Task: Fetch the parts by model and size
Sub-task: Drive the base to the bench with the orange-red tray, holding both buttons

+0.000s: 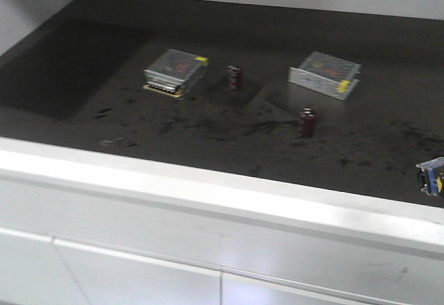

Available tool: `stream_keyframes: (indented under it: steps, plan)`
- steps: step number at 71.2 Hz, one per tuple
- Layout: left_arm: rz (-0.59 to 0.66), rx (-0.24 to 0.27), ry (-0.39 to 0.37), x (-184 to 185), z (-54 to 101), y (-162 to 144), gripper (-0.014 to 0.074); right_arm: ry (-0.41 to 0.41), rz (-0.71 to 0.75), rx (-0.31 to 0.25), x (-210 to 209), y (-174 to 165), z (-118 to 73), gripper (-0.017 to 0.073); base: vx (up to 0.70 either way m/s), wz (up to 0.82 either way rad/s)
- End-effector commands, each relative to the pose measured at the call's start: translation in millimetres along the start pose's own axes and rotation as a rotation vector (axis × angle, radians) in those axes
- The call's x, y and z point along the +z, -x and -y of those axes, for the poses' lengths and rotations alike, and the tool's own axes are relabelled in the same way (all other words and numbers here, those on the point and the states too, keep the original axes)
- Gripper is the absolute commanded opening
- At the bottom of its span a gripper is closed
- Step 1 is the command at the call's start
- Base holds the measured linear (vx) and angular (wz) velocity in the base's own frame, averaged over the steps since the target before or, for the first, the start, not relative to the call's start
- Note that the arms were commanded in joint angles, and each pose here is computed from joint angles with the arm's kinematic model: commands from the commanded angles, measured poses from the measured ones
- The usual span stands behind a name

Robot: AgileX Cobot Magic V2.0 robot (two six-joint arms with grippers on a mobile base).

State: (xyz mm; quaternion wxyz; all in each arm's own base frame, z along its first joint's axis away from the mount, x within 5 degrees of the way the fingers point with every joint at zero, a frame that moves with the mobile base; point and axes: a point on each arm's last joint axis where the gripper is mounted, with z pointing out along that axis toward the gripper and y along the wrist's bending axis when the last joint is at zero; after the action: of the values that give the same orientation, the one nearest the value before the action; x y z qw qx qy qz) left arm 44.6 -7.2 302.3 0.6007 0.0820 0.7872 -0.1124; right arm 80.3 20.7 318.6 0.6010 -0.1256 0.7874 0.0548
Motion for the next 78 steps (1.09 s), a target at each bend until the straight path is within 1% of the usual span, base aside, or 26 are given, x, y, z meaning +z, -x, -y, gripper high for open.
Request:
stream_keyframes:
  steps: [1,38,67,78]
  plan:
    - [0.084,0.001,-0.021,-2.5,2.2,13.3,-0.0006,-0.019,0.1,-0.009,-3.6,15.5,2.0,-0.0005,-0.06,0.53]
    - [0.084,0.001,-0.021,-2.5,2.2,13.3,-0.0006,-0.019,0.1,-0.008,-3.6,15.5,2.0,-0.0005,-0.05,0.51]
    - [0.084,0.001,-0.021,-2.5,2.2,13.3,-0.0006,-0.019,0.1,-0.008,-3.6,15.5,2.0,-0.0005,-0.03,0.82]
    - [0.084,0.001,-0.021,-2.5,2.2,13.3,-0.0006,-0.019,0.1,-0.009,-3.6,15.5,2.0,-0.0005,0.0,0.66]
